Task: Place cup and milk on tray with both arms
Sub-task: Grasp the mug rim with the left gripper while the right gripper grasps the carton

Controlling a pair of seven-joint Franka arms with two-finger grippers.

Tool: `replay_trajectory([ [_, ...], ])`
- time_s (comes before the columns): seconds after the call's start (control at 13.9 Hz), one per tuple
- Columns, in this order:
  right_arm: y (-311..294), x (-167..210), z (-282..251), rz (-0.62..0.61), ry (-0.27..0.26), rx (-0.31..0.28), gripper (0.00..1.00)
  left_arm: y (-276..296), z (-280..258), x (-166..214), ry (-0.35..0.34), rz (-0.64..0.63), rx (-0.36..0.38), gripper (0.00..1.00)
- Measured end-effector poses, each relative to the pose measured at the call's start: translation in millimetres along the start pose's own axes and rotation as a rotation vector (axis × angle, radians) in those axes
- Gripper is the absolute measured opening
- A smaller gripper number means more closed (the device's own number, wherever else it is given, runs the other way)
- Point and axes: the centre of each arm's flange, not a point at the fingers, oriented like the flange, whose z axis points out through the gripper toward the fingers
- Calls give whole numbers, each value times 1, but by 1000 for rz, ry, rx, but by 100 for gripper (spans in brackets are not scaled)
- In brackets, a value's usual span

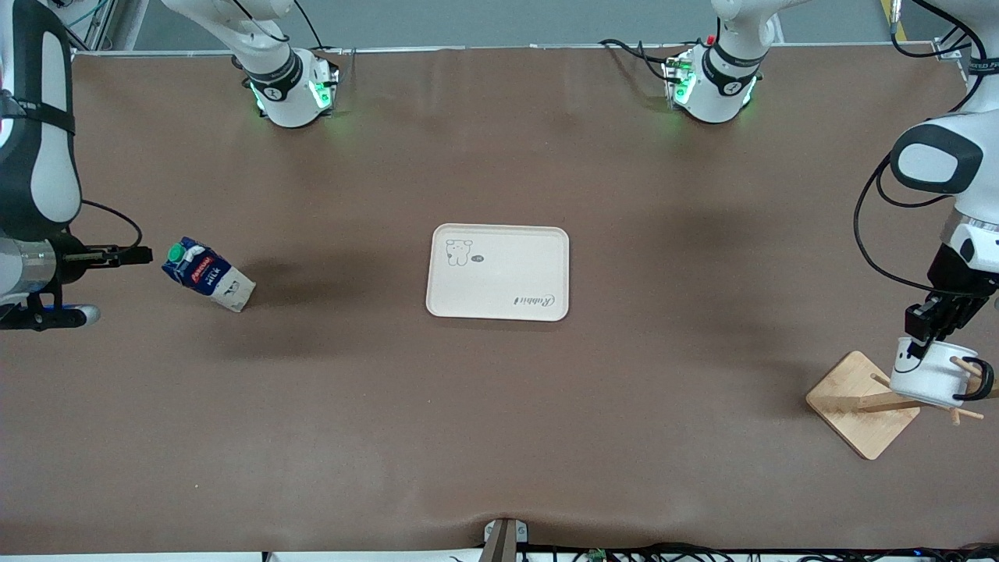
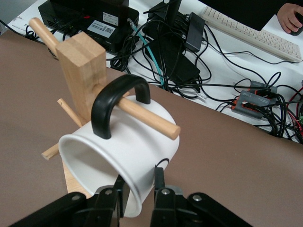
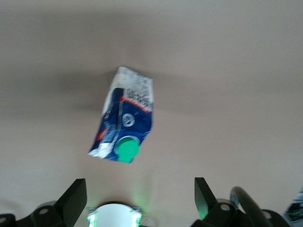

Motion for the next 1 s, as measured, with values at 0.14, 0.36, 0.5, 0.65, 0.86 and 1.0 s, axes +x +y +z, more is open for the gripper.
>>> replay_trajectory([
  [0.14, -1, 1, -1, -34, 7, -6, 100, 7, -3, 2, 6, 9, -8, 15],
  [0.36, 11, 2, 14, -20, -12, 99, 100, 11, -4, 2, 7, 14, -13, 8],
  [0.5, 14, 4, 25, -8, -43, 131, 100, 11, -4, 2, 7, 14, -13, 8],
  [0.65, 7, 5, 32, 45, -76, 138, 100, 13, -3, 1, 5, 16, -15, 8],
  [0.86, -5, 7, 43, 74, -106, 135, 100, 17, -4, 1, -7, 21, -20, 8],
  [1.0, -9, 9, 56, 129, -120, 141, 100, 20, -8, 2, -30, 24, -24, 8],
])
